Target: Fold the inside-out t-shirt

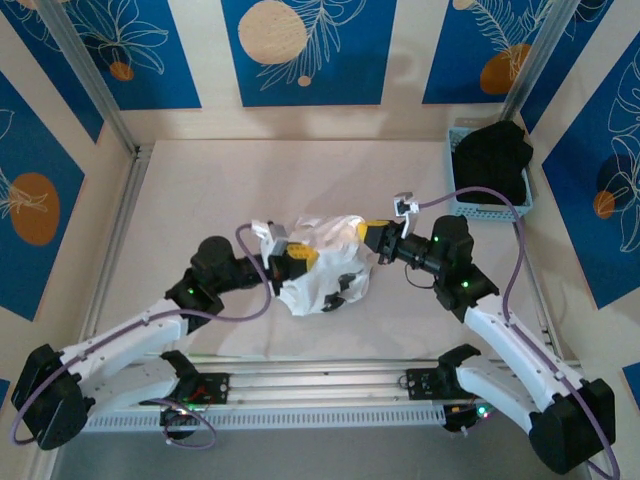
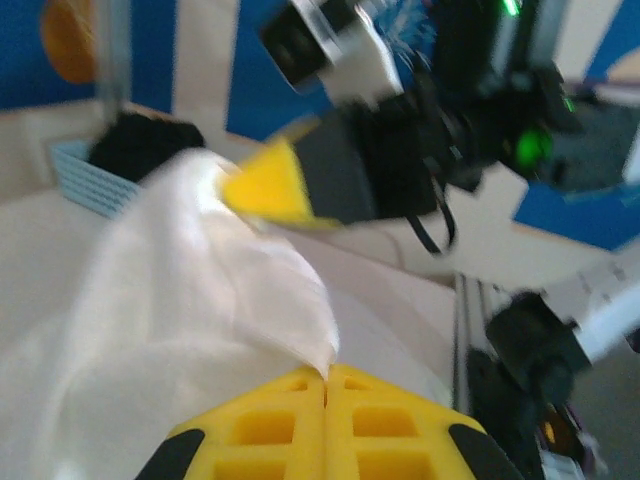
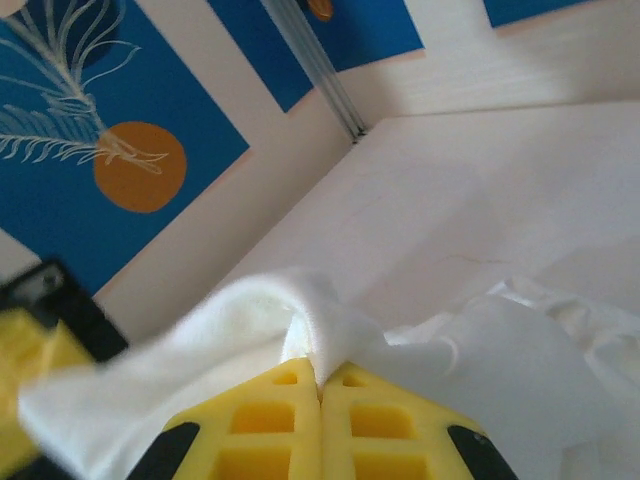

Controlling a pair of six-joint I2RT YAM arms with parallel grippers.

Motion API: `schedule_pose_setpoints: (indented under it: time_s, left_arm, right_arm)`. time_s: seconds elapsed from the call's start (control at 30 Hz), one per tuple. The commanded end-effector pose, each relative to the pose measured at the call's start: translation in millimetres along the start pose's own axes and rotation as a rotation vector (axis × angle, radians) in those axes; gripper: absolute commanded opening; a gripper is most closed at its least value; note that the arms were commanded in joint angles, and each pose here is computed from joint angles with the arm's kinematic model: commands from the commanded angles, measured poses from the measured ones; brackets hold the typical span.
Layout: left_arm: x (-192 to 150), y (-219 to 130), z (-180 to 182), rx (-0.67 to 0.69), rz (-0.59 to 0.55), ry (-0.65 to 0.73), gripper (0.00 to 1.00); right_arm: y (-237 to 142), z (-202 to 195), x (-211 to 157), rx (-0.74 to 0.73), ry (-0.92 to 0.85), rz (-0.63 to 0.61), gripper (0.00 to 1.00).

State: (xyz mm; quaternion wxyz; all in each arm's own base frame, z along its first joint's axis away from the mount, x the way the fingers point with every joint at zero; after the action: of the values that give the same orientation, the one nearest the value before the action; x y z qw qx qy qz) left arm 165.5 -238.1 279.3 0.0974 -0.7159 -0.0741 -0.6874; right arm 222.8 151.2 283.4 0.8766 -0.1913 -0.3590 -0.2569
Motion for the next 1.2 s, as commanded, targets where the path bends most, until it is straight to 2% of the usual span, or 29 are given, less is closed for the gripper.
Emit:
schedule_pose_setpoints:
  time_s: [0.0,0.07,0.1,0.17,0.3,0.4,0.5,0.63,0.87,1.0,1.13,1.17]
  left_arm:
    - [-13.6,7.7,-25.5,-0.166,0.012,0.086,0.00]
    - [-27.3,14.1,-29.7,-0.178,0.083,0.102,0.00]
    - [-33.4,17.0,-29.5,-0.174,0.116,0.106,0.04]
    - [-37.0,19.1,-26.1,-0.151,0.140,0.108,0.21]
    - [-26.8,17.0,-18.9,-0.064,0.121,0.130,0.37]
    - [-14.9,18.0,-7.4,0.029,0.115,0.107,0.42]
    - [-10.3,23.6,12.7,0.177,0.168,0.079,0.46]
    - [-11.5,33.8,30.0,0.280,0.254,0.094,0.48]
    - [-14.2,57.2,36.0,0.219,0.317,0.110,0.50]
    - [-19.4,67.8,43.6,0.229,0.361,0.129,0.50]
    - [-17.3,74.7,50.8,0.269,0.361,0.128,0.43]
    - [-14.2,75.4,51.6,0.275,0.346,0.126,0.38]
  right_arm:
    - [4.4,-0.4,11.5,-0.019,0.060,-0.039,0.00]
    - [6.7,-1.7,11.3,-0.017,0.061,-0.030,0.00]
    - [7.5,-2.6,10.7,-0.016,0.058,-0.025,0.00]
    - [8.3,-2.1,8.4,-0.004,0.045,-0.008,0.00]
    - [6.4,-1.0,1.6,0.014,-0.001,0.035,0.00]
    - [3.9,-0.7,-4.0,0.029,-0.027,0.053,0.00]
    - [2.5,-0.6,-6.2,0.035,-0.030,0.056,0.00]
    - [2.2,0.2,-6.1,0.041,-0.032,0.055,0.00]
    - [3.1,-1.0,-7.0,0.041,-0.032,0.055,0.00]
    - [4.2,-3.3,-8.8,0.038,-0.024,0.059,0.00]
    - [5.2,-3.8,-9.0,0.040,-0.023,0.060,0.00]
    - [5.8,-5.2,-9.9,0.034,-0.024,0.065,0.00]
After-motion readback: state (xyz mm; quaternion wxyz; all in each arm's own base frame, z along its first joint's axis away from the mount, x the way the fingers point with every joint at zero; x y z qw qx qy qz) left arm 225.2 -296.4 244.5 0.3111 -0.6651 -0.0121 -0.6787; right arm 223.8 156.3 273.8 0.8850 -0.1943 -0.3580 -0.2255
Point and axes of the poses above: each hand's point on the last joint's axis, 136 mm out from that joint toward the fingers, its own y axis out along the fingers, its own z axis along the line the jaws close on, x = y × z, the point moved 7 cm from there along -y, back along the fingers, and after that the axes turned 10 degrees about y, right-handed, at the moved point
